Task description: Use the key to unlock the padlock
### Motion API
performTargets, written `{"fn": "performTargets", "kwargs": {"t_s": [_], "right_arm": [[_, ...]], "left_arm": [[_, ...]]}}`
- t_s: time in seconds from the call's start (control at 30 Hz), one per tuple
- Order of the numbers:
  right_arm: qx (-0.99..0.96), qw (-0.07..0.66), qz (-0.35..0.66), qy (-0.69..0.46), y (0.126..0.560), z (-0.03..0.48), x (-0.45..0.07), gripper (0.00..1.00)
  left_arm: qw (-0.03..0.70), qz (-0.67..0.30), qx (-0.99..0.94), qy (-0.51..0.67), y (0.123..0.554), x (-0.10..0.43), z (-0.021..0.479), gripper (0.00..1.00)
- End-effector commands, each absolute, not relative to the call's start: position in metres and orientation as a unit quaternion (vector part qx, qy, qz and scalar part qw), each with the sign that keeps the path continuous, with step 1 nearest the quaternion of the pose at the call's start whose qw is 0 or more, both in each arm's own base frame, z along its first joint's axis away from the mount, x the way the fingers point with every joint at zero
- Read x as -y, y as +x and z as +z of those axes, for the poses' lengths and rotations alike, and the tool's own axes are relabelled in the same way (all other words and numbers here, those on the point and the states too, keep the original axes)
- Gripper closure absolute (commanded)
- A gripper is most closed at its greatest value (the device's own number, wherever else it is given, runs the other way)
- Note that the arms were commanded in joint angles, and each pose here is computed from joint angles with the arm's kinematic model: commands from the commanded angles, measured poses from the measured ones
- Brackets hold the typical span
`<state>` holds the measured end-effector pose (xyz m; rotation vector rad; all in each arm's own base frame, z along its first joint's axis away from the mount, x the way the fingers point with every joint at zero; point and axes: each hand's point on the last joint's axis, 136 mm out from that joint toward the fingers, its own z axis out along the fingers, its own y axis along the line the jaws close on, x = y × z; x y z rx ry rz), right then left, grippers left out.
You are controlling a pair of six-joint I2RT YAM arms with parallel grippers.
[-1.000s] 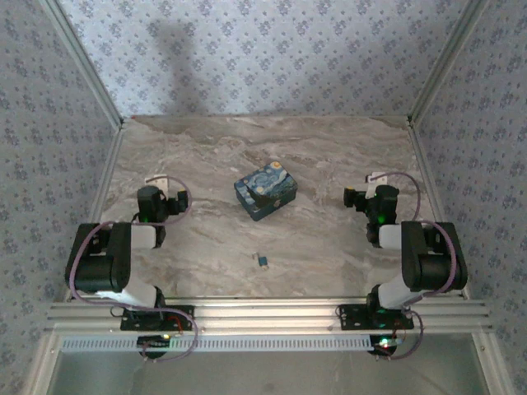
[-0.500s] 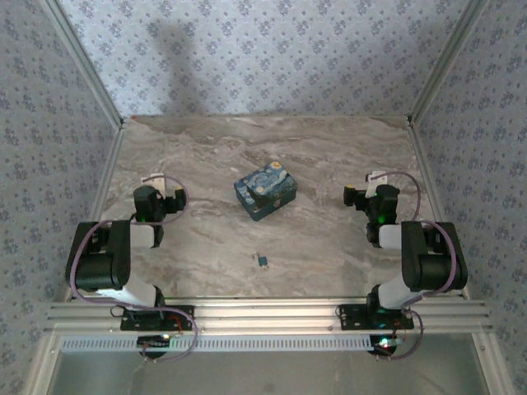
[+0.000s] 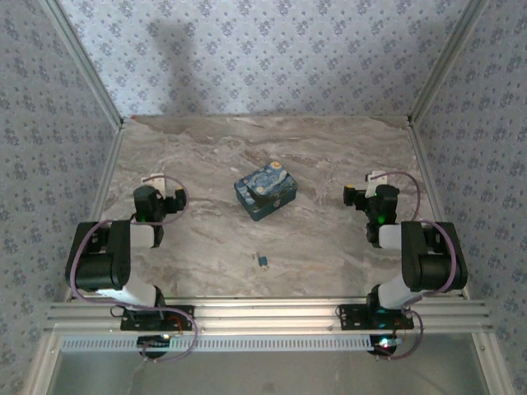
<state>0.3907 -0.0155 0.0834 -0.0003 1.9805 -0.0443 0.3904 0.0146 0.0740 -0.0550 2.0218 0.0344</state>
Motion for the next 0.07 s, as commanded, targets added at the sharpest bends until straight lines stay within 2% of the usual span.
{"fn": "performTargets", "kwargs": {"t_s": [0.0, 0.03], "right_arm": [[-0.834, 0.552, -0.016, 0.003, 0.3913, 0.0836, 0.0141, 0.00], [-0.833, 0.552, -0.016, 0.003, 0.3912, 0.0842, 0.0143, 0.00]], "left_arm": [[0.554, 0.006, -0.832, -0.025, 0.3983, -0.0141, 0.0890, 0.02], [0.554, 0.005, -0.832, -0.025, 0.3980, -0.0138, 0.0886, 0.02]]}}
